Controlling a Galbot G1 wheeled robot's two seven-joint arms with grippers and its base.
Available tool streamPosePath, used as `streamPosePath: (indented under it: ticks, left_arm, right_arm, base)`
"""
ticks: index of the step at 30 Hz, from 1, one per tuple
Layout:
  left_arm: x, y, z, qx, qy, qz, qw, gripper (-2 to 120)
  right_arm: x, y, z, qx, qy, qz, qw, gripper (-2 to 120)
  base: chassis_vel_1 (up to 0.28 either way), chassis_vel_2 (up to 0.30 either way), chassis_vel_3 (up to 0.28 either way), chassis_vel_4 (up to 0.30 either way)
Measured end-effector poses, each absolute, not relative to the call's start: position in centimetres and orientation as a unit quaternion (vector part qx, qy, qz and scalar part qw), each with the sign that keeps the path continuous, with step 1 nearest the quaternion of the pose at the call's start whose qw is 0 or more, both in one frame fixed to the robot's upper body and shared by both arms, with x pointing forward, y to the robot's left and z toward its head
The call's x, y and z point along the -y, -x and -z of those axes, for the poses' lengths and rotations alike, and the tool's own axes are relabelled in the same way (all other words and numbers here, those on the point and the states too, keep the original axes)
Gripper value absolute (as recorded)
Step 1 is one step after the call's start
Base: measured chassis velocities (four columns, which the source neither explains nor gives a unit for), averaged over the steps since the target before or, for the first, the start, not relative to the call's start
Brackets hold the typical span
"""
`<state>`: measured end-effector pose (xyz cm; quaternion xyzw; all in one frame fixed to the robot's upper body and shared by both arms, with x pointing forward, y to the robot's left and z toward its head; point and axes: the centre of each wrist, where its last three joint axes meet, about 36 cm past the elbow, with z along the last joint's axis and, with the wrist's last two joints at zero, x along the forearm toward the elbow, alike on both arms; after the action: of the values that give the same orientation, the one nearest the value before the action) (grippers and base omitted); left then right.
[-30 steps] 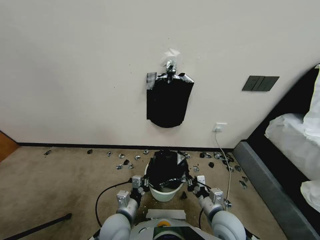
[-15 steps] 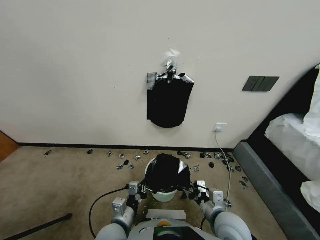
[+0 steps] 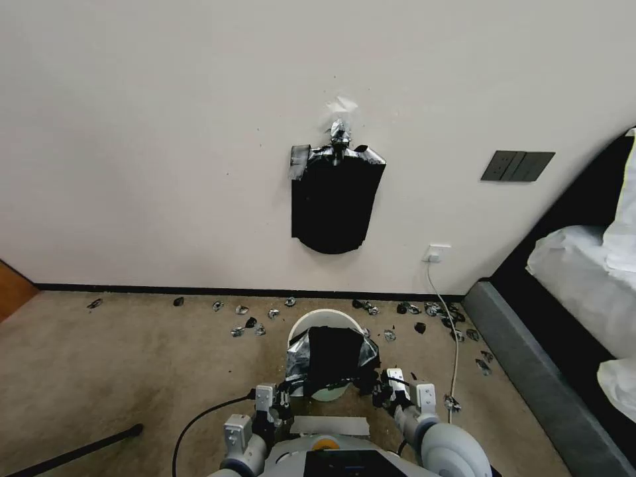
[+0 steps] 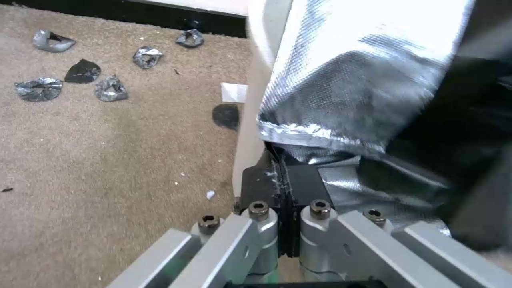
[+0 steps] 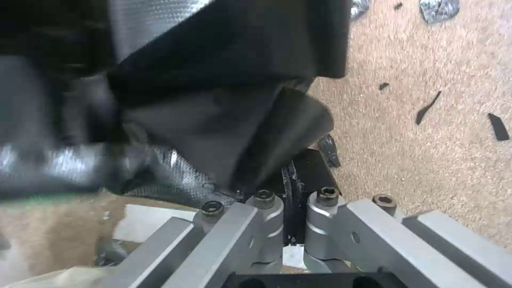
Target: Place a trash bag onto the trash bin.
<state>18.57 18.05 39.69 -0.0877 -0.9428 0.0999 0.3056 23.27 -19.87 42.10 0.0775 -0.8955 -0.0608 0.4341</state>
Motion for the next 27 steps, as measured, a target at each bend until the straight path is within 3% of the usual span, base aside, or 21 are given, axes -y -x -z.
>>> streamPosePath:
  ticks: [27]
  left_arm:
    - [-19.2, -22.6, -37.5, 0.952, 0.064, -0.077, 0.287, 0]
  right_arm:
    - [20.4, -25.2, -38.7, 0.91, -0.063, 0.043, 0.408, 0]
  base:
    - [0.0, 0.0, 0.0, 0.0]
